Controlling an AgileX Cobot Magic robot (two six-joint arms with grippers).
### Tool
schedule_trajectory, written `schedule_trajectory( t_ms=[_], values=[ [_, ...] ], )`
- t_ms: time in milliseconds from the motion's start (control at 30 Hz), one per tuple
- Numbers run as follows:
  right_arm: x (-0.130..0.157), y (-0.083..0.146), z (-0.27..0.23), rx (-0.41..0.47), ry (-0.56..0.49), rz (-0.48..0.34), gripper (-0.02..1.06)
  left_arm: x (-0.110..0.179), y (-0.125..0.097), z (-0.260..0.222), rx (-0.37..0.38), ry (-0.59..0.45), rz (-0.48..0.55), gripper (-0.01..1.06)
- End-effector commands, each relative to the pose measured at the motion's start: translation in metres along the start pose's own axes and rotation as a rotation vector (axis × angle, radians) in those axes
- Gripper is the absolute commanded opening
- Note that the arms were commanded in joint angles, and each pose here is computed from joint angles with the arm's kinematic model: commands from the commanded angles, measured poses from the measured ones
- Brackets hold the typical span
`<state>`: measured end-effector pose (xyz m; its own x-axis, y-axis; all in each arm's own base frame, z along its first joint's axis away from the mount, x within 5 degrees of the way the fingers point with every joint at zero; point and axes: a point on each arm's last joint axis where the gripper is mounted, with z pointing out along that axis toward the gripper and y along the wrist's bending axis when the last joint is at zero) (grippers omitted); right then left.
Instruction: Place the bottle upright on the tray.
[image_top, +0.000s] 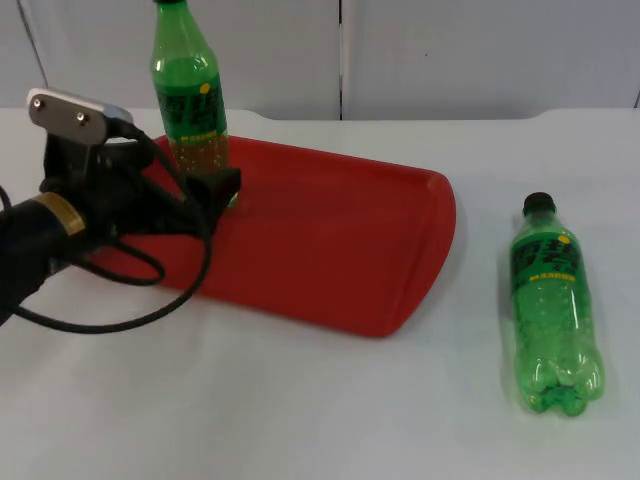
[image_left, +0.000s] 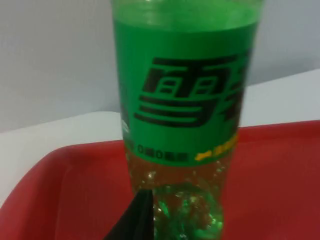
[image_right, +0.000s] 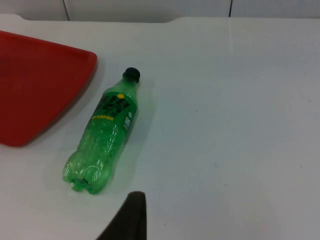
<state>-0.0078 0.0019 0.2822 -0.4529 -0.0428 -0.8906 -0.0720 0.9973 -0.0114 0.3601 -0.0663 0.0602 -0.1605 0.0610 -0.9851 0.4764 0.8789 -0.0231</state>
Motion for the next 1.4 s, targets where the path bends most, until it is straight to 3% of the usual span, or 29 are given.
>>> schedule_trajectory(
  t_ms=[0,100,233,467,733,1100,1367],
  values=[
    [0.002,0.0,0.001,0.003,0.002,0.004,1.02,-0.01,-0.002,-0.009,-0.006,-0.016,0.001,1.05],
    [0.002,0.0,0.001,0.003,0.002,0.004,1.02,-0.025,-0.007,-0.016,0.019,-0.04,0.011,1.05],
    [0.002,0.0,0.001,0.003,0.002,0.004,1.02,-0.042,-0.011,-0.025,0.035,0.036,0.062,1.05],
    [0.002,0.0,0.001,0.003,0.002,0.004,1.02,-0.089,-0.008,-0.045,-0.048,0.154,0.1,1.05],
    [0.002,0.0,0.001,0.003,0.002,0.004,1.02,-0.154,-0.011,-0.08,-0.153,0.115,0.067,1.05],
    [0.002,0.0,0.001,0.003,0.002,0.004,1.02,-0.198,-0.02,-0.126,-0.276,0.131,-0.012,1.05],
    [0.002,0.0,0.001,0.003,0.002,0.004,1.02,-0.215,-0.048,-0.146,-0.254,0.147,0.017,1.05]
  ],
)
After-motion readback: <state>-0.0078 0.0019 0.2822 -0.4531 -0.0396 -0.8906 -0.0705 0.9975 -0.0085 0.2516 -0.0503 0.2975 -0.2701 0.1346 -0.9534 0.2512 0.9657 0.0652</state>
